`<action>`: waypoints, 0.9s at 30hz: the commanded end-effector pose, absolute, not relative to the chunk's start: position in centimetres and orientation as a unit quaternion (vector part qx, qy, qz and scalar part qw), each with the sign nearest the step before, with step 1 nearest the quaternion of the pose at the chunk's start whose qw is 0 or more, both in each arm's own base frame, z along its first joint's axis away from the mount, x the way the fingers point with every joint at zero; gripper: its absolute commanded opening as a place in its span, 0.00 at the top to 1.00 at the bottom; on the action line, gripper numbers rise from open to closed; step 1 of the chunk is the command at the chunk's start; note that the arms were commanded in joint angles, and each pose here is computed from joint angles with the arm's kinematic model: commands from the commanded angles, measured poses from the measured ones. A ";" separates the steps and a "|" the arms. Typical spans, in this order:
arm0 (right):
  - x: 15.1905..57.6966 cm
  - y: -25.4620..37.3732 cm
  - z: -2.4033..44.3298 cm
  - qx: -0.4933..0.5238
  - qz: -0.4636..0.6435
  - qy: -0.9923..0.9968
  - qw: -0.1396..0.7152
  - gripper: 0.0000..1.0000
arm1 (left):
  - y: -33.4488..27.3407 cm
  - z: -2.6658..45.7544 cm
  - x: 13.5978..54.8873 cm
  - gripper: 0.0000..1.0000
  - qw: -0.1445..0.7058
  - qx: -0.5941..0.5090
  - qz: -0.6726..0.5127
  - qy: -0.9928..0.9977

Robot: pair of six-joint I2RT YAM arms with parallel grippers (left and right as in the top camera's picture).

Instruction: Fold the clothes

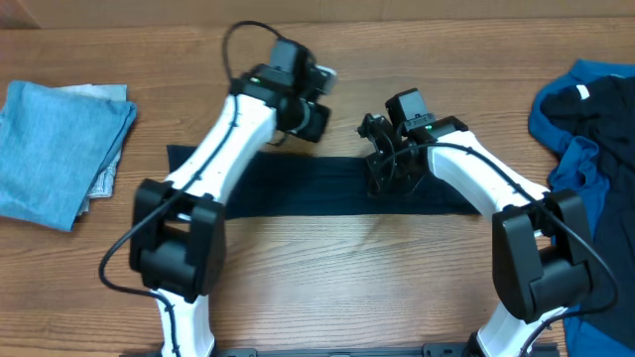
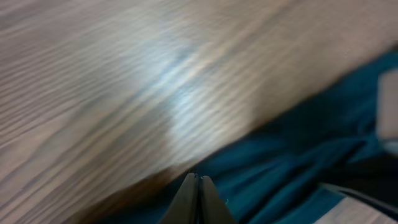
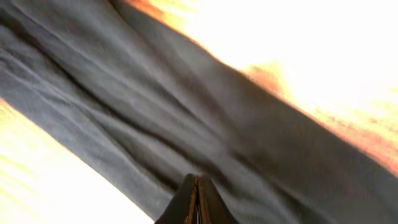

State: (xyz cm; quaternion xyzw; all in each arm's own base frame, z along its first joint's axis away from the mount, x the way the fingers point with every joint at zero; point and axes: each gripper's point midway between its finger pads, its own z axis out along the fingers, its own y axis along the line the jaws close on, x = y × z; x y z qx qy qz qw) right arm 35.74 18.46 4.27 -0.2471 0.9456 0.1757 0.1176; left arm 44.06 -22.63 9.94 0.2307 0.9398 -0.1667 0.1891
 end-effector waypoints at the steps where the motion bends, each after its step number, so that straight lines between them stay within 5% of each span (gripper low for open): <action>1: 37.1 18.1 5.4 -0.271 0.142 0.939 0.154 0.96 | -23.8 5.0 43.4 0.96 0.143 0.252 -0.168 0.942; 12: 33.9 16.7 2.5 -0.264 0.131 0.951 0.095 0.96 | -22.7 1.8 40.5 0.96 0.051 0.182 -0.159 0.969; 18: 34.5 16.9 2.4 -0.266 0.131 0.949 0.109 0.96 | -22.7 5.1 42.7 0.96 0.083 0.182 -0.150 0.968; 27: 35.0 17.1 2.5 -0.265 0.133 0.947 0.122 0.96 | -21.5 4.5 39.6 0.96 0.015 0.176 -0.132 0.975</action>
